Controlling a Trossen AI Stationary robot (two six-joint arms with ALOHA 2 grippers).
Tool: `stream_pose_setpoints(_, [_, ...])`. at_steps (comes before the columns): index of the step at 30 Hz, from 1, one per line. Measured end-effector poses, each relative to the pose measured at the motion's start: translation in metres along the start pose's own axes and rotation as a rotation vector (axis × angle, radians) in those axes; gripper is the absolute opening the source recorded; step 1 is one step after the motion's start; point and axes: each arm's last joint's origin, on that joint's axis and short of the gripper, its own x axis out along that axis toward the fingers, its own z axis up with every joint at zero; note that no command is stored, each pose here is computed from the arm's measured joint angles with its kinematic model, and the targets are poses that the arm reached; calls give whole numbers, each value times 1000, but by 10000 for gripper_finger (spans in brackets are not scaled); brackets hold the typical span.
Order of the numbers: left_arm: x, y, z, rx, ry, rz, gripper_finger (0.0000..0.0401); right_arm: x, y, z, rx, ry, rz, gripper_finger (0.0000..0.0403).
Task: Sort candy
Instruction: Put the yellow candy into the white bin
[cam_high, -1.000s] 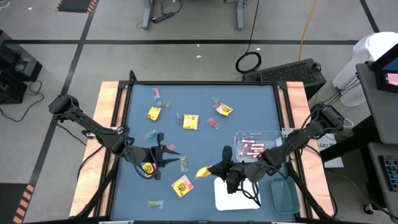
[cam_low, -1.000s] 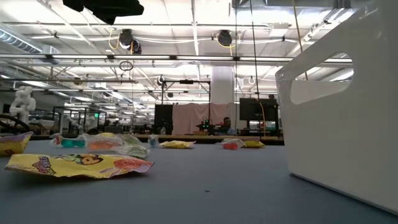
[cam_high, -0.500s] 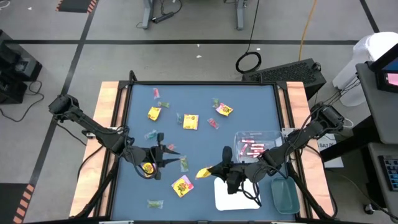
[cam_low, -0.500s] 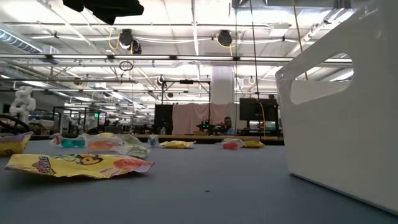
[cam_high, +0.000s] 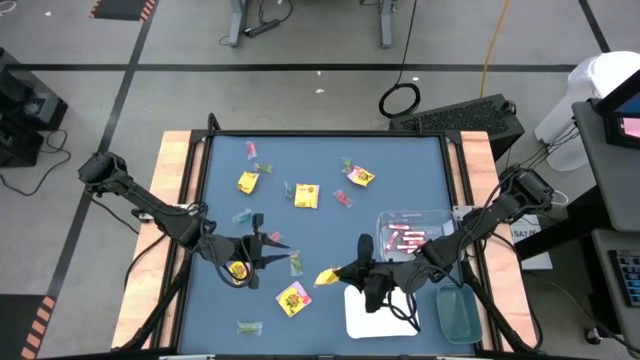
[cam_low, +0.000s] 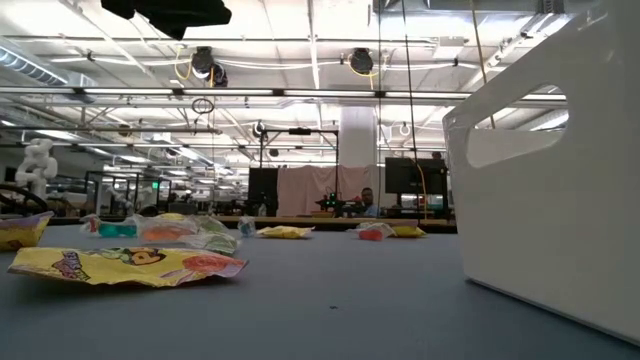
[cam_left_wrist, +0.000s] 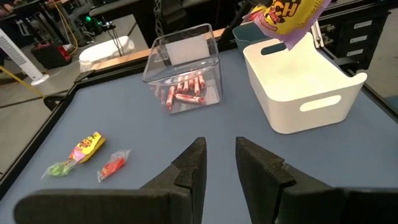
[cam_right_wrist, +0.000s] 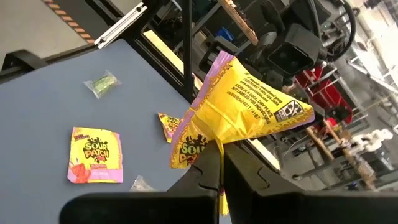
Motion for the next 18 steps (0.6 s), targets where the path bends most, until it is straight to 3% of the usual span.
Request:
stream_pose_setpoints(7, [0, 0, 0, 0, 0, 0, 93, 4, -9, -3, 174, -3, -41, 4])
stream_pose_setpoints(15, [0, 0, 0, 0, 0, 0, 93, 10, -19, -7, 622, -20, -81, 4])
stream_pose_setpoints(18, [0, 0, 0, 0, 0, 0, 93, 11, -21, -9, 722, -21, -88, 4])
